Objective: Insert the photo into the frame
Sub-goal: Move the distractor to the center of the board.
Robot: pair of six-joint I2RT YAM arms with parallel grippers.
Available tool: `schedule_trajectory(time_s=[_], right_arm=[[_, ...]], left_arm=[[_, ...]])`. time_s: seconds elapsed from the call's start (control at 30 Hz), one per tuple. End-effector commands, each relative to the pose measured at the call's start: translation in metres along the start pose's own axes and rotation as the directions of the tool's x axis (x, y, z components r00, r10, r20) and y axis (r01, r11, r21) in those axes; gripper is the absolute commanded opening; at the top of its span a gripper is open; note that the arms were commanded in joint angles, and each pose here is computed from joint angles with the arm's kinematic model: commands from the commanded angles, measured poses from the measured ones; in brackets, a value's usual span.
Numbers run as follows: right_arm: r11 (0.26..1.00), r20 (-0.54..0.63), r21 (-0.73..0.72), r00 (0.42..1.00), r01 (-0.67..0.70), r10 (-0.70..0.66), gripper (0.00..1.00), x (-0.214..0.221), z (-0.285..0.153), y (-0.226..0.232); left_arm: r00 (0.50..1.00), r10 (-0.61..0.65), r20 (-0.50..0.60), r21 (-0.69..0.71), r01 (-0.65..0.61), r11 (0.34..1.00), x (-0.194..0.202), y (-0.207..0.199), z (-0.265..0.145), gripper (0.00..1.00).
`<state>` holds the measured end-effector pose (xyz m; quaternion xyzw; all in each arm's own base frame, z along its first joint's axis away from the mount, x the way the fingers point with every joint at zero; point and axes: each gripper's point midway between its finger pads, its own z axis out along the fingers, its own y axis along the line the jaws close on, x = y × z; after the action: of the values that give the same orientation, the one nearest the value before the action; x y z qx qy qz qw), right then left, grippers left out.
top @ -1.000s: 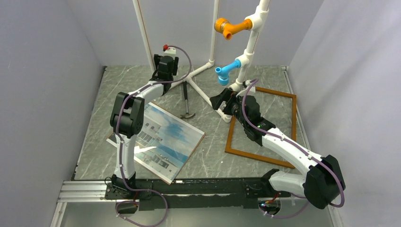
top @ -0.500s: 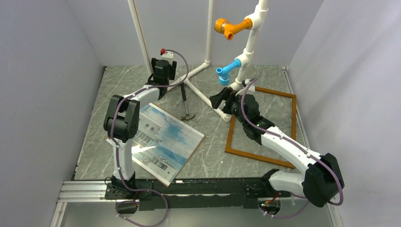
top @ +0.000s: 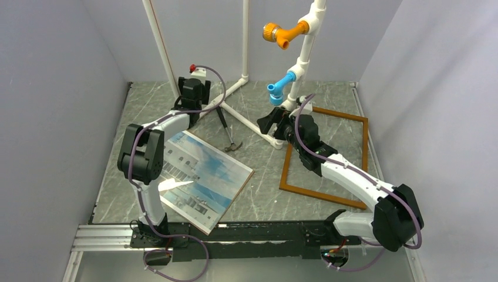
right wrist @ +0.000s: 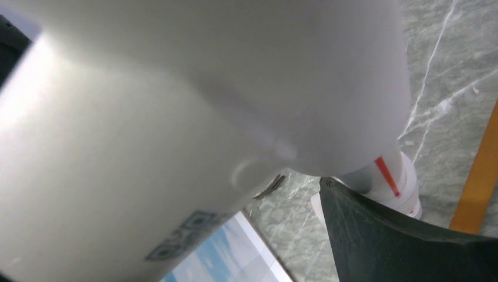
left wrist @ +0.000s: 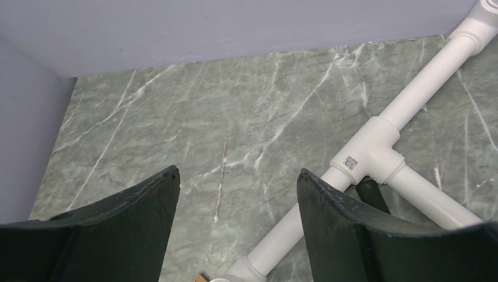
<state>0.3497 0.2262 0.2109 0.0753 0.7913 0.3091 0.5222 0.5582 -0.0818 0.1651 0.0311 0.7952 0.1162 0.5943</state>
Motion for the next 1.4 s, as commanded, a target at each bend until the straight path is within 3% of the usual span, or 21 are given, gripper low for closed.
schedule_trajectory(time_s=[0.0,0.7,1.37], right_arm=[[0.987,-0.177,0.116,0.980,0.112,-0.090,1.00,0.047,0.007,-0.046],[0.985,-0.241,0.069,0.961,0.158,-0.137,1.00,0.051,0.042,-0.040],[0.979,-0.317,0.020,0.930,0.203,-0.187,1.00,0.064,0.079,-0.037]], left_arm=[[0.997,-0.010,0.076,-0.173,0.023,0.985,-0.041,0.071,-0.018,0.77],[1.000,0.019,-0.015,-0.240,-0.022,0.970,-0.014,0.104,-0.048,0.76],[0.992,-0.057,-0.110,-0.318,0.019,0.948,0.024,0.133,-0.069,0.76]])
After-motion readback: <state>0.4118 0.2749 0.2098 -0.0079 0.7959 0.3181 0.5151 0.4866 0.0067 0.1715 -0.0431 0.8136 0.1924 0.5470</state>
